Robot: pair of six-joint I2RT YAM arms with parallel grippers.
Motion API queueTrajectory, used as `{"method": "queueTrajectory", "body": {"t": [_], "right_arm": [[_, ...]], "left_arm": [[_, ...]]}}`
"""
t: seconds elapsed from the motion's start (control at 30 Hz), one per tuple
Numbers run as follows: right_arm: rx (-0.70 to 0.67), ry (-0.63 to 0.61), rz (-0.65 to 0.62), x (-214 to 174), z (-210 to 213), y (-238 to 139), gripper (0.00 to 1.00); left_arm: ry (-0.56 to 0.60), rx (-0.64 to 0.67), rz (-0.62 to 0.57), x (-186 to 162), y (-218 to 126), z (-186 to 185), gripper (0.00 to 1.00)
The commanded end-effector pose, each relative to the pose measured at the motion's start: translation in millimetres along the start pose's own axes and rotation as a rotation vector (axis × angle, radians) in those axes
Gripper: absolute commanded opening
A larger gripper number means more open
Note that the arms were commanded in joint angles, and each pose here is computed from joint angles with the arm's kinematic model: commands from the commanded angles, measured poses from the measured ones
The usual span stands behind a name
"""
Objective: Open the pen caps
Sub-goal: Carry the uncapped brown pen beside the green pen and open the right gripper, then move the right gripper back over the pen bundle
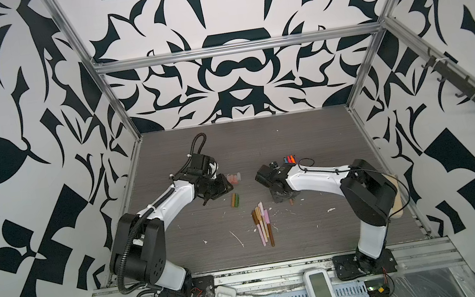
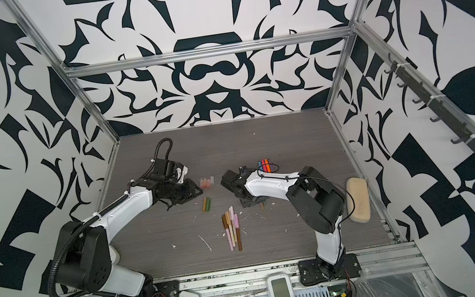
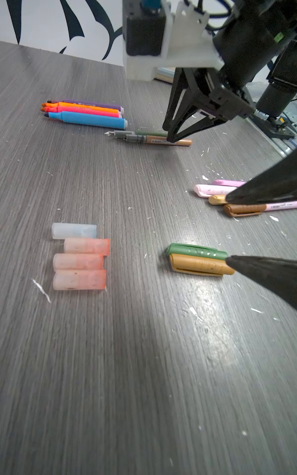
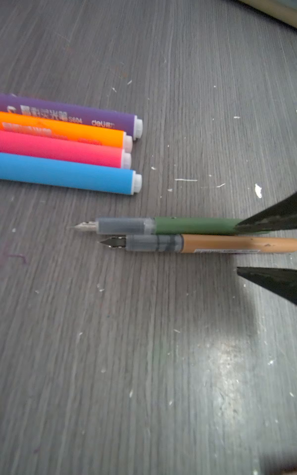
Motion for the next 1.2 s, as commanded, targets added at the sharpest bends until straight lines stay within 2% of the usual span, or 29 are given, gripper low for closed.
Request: {"method": "queueTrajectory", "body": {"t": [0.0,0.27,0.5,0.6,0.83,1.17], "right_arm": [[0.007,0.000,-0.041,9,-1,-17,0.25],[0.193,0.009,-0.044,-7,17,-40,0.23],[0.444,0.040,0.013,-63,41,-66,0.20],[0.507,0.026,0.036,-92,58,-80,0.19],[0.491,-0.008,0.062,-139,83,-92,0.18],[0.407,-0.040,0.069,-152,94,-79,0.18]], "left_arm": [[0.000,-0.006,0.002,-5,-4,0,0.37],[-0.002,-0.008,-0.001,-6,-7,-1,0.37],[-0.015,-0.024,-0.004,-5,-6,-3,0.37],[-0.017,-0.028,-0.010,-3,-7,-4,0.37],[-0.027,-0.042,-0.020,0,-7,-7,0.37],[-0.024,-0.044,-0.018,-4,-10,-8,0.37]]}}
Point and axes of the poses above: each gripper's point midway between its finger pads, its own y axis out along the fingers, its own z axis along the line the jaws close on, x = y × z, the point moved 1 cm from there along -y, back along the fingers, and after that the axes turned 6 degrees about y, right-handed, at the moved point
